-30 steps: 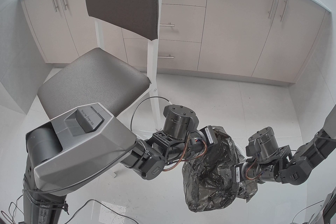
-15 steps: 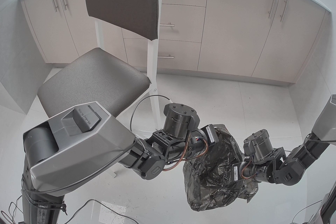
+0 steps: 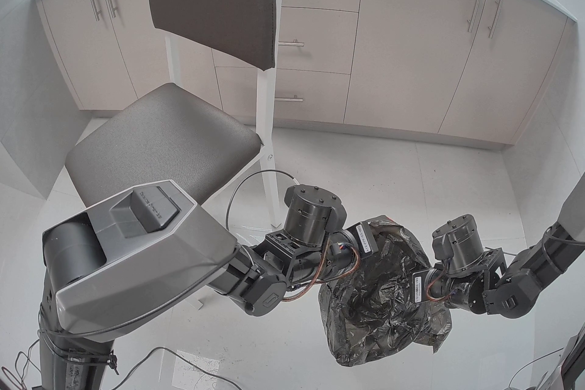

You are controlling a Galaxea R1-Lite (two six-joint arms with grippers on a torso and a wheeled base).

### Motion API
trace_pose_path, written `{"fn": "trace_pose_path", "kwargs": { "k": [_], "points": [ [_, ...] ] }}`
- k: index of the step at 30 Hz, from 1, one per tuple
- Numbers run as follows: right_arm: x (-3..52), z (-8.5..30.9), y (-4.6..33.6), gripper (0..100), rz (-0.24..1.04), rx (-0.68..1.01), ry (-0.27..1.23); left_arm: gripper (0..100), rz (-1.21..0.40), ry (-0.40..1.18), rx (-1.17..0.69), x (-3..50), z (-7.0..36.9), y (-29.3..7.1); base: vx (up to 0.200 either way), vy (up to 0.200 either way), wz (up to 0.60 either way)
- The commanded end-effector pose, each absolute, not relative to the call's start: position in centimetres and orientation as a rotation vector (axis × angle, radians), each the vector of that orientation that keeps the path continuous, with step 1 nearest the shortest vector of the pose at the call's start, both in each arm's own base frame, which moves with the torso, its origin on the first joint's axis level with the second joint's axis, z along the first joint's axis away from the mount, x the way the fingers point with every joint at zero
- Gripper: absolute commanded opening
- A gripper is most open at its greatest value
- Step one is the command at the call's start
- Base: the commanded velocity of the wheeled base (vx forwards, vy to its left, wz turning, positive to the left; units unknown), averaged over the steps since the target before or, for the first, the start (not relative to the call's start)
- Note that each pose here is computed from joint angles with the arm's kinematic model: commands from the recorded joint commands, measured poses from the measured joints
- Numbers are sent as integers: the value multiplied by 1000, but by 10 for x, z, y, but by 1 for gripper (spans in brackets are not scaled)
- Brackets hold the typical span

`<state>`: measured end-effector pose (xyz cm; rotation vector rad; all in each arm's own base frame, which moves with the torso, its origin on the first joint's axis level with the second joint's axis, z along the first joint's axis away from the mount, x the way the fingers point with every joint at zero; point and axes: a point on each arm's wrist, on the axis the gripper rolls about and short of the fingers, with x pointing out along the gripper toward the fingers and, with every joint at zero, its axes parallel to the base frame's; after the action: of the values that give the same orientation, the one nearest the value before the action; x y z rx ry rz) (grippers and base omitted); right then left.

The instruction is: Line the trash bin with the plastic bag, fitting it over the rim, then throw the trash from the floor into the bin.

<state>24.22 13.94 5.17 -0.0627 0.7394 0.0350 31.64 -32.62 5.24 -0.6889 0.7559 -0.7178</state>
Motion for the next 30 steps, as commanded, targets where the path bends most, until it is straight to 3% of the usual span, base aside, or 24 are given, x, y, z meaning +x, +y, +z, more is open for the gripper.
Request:
{"fn": "trace_pose_path", "kwargs": {
  "k": [1,10,30],
  "points": [
    [225,93,128,0,-29,-105,640,0,-747,782,-684,301,54,-335,0,0,0],
    [209,145,114,0,-33,-74,587,0,-837,808,-734,266,79,-357,0,0,0],
    [213,158,118,0,-63,-104,542,0,-846,812,-748,264,83,-359,0,0,0]
  ]
}}
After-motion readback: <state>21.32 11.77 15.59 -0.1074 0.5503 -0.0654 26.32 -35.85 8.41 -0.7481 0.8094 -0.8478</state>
